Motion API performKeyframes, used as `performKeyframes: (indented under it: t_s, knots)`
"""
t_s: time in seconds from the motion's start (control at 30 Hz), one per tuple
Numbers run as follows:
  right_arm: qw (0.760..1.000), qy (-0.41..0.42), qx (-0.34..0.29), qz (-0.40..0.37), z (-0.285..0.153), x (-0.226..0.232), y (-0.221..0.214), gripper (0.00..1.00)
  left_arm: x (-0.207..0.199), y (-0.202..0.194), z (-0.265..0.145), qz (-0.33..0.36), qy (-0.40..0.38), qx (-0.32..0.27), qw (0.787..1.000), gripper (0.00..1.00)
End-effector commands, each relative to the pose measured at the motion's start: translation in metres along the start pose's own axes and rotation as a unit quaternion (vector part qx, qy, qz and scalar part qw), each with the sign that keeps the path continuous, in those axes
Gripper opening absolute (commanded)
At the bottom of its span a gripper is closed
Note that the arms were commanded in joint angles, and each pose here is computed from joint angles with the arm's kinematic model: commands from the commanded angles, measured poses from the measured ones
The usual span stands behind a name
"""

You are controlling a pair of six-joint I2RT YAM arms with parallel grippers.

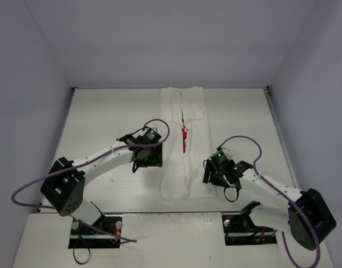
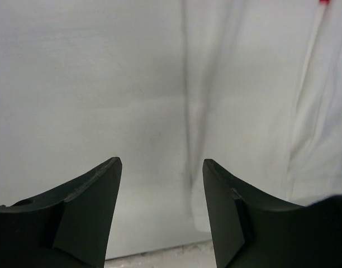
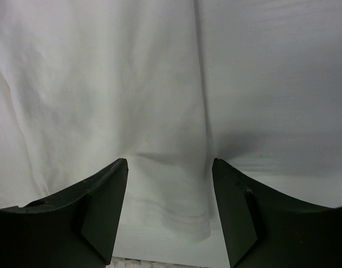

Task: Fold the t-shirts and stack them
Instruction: Grab the bottom of the folded rectangular tshirt with both arms

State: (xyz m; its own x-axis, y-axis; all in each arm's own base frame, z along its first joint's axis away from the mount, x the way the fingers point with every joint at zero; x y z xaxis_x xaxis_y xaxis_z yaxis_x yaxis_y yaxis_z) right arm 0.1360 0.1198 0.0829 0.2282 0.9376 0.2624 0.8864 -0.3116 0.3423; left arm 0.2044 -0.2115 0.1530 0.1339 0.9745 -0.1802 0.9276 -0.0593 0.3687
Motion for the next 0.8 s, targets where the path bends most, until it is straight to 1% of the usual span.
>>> performKeyframes:
  t_s: [0.0, 0.13, 0.3, 0.43, 0.53, 0.67, 0.77]
  knots:
    - [0.998, -0.046, -0.017, 0.04, -0.007, -0.008, -0.014, 0.6, -0.016, -0.038, -0.004, 0.001, -0.042, 0.059, 0.997, 0.56]
    - [0.997, -0.068, -0.01, 0.041, -0.011, -0.008, -0.027, 0.6, -0.019, -0.059, 0.016, -0.014, -0.074, 0.101, 0.992, 0.56]
    - [0.996, -0.082, -0.01, 0.038, -0.016, -0.003, -0.035, 0.6, -0.02, -0.068, 0.028, -0.017, -0.083, 0.114, 0.99, 0.55]
    - [0.995, -0.095, -0.008, 0.041, -0.017, -0.001, -0.04, 0.6, -0.03, -0.068, 0.027, -0.019, -0.109, 0.117, 0.987, 0.55]
    - [0.994, -0.094, -0.012, 0.045, -0.02, 0.0, -0.04, 0.6, -0.037, -0.07, 0.019, -0.007, -0.124, 0.117, 0.985, 0.55]
    - [0.994, -0.1, -0.01, 0.043, -0.022, 0.0, -0.042, 0.6, -0.03, -0.083, 0.019, -0.018, -0.114, 0.137, 0.984, 0.55]
    - [0.993, -0.105, -0.011, 0.046, -0.021, 0.0, -0.042, 0.6, -0.026, -0.092, 0.021, -0.023, -0.104, 0.15, 0.983, 0.52]
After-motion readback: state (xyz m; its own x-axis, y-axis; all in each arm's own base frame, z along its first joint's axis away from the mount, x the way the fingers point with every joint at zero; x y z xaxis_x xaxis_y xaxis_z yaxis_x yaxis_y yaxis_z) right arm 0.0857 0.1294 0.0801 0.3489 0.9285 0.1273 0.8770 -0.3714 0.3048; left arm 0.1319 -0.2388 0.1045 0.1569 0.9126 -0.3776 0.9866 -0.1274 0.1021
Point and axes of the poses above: each gripper's point midway between its finger pads, its own z axis out along the fingers, its own x axis along the line the jaws close on, y = z × x, the point moved 8 cm from there along -z, back along the fingers, and after that the axes turned 5 degrees about z, right-handed, at the moved point
